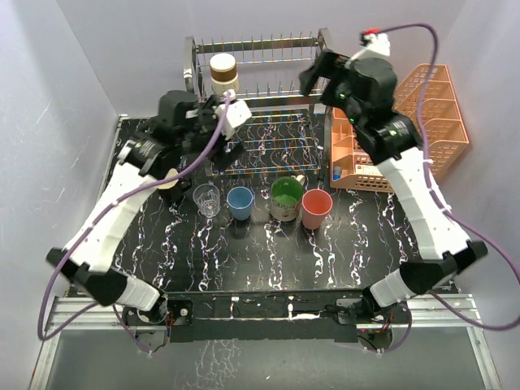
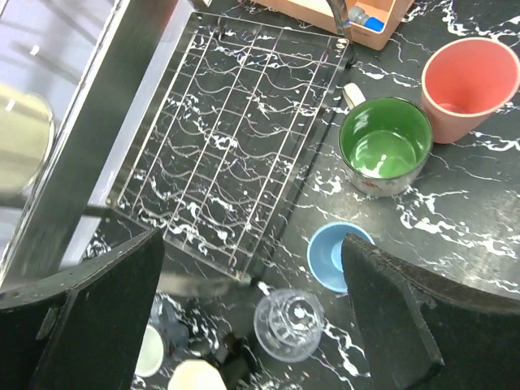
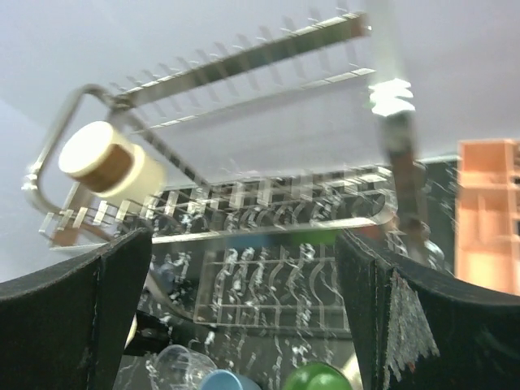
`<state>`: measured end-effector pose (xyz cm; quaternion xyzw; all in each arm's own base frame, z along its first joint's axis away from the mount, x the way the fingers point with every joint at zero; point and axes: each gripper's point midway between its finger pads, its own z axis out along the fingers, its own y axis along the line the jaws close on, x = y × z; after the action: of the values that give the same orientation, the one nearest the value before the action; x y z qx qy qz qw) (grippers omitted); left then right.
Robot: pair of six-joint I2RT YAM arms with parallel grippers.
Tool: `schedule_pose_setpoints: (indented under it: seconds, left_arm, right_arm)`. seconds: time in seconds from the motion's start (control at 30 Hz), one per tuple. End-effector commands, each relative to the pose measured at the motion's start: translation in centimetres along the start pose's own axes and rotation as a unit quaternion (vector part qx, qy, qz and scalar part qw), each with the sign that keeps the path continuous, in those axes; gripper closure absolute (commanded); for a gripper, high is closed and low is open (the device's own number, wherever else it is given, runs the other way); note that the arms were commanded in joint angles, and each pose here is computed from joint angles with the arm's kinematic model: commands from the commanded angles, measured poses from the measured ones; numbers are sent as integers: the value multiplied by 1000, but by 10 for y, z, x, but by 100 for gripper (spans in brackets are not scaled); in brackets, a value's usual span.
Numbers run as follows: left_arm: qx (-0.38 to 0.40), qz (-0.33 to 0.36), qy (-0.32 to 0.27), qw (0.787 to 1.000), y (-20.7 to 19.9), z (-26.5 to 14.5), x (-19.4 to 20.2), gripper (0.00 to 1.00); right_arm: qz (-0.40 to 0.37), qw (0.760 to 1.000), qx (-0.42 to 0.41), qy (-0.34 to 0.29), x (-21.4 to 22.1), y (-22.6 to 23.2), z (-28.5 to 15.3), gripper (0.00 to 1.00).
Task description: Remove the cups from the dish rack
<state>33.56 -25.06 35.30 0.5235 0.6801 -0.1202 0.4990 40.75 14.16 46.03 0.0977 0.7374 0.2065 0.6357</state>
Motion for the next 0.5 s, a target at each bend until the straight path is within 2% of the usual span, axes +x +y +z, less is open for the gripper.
schedule_pose_setpoints:
  seconds: [0.0, 0.03, 0.1, 0.2, 0.33, 0.47]
  left_arm:
    - [10, -55, -24, 998, -22, -51, 7, 12]
    - [3, -63, -16, 998, -23, -57, 18, 12]
    - [1, -77, 8, 997, -33, -64, 45, 12]
    - [-4, -100, 35, 994, -45, -73, 72, 12]
    - [-8, -109, 64, 992, -57, -79, 100, 13]
    - [3, -73, 87, 994, -73, -83, 127, 14]
  right_arm:
    - [-52, 995, -54, -60, -24, 74, 19, 2]
    - [-69, 994, -73, -50, -8, 98, 29, 2]
    - [-91, 989, -106, -56, -2, 136, 39, 2]
    - [-125, 982, -133, -48, 24, 172, 61, 2]
    - [-138, 978, -147, -46, 50, 193, 84, 2]
    - [-141, 978, -145, -53, 64, 196, 99, 2]
